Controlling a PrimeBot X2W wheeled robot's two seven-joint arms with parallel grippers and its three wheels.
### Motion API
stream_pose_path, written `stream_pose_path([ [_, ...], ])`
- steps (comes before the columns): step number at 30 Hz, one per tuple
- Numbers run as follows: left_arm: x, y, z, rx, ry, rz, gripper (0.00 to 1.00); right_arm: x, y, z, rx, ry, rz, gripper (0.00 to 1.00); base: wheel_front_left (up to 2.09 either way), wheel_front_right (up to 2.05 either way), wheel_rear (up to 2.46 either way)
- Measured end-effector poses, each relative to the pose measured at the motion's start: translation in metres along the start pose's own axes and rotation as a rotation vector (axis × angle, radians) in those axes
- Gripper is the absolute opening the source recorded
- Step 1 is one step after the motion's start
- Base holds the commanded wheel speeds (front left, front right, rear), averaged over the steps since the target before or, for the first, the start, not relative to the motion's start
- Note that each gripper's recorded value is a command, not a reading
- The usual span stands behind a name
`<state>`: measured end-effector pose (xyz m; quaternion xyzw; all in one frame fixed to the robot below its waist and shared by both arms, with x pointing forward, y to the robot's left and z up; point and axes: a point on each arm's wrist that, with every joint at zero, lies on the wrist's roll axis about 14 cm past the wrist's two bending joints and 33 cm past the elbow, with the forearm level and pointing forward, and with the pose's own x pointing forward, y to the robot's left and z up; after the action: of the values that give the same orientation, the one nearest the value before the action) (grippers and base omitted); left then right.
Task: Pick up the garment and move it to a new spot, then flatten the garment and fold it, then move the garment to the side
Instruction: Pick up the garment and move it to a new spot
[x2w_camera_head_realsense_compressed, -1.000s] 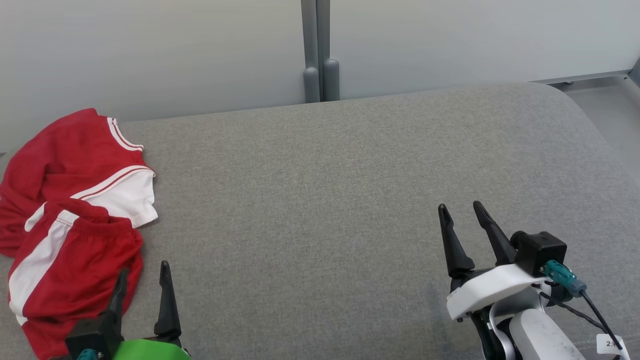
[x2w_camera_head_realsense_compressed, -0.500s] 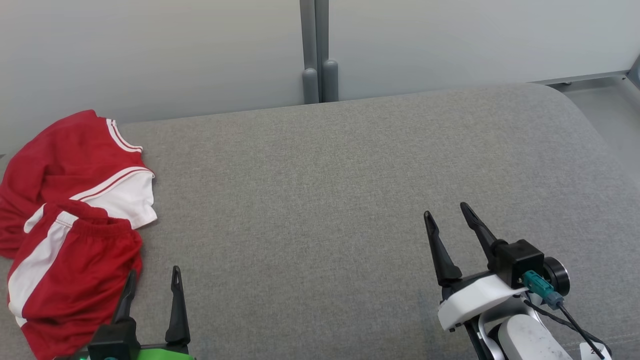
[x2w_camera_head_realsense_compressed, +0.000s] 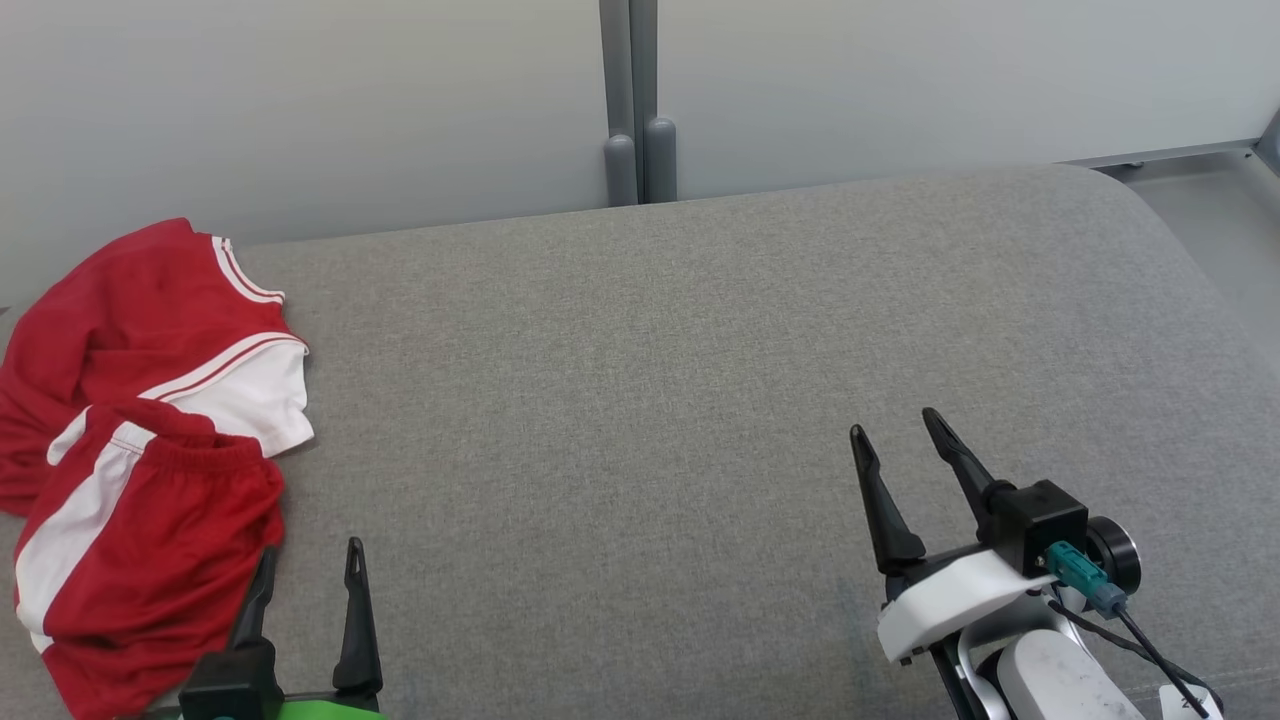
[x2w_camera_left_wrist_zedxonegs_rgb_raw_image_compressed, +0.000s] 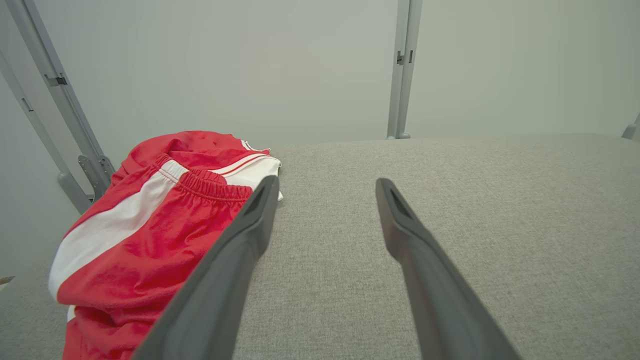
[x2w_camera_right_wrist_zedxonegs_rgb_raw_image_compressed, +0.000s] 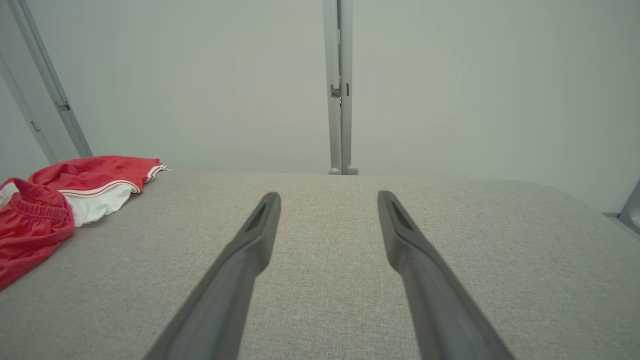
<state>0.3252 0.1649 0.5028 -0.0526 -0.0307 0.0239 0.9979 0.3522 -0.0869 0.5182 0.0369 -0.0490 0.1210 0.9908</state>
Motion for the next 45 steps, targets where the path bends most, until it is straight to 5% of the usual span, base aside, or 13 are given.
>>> stream_pose_path([
  [24,-0.009,0.008,-0.004,0.014,0.011,0.028,1.00,0.009,0.006,0.002,0.003,-0.007,0.024,1.00,0.00,0.00,0.00],
  [45,-0.062,0.087,0.015,0.037,-0.052,0.309,1.00,0.028,0.103,0.002,0.046,-0.003,0.335,1.00,0.00,0.00,0.00],
])
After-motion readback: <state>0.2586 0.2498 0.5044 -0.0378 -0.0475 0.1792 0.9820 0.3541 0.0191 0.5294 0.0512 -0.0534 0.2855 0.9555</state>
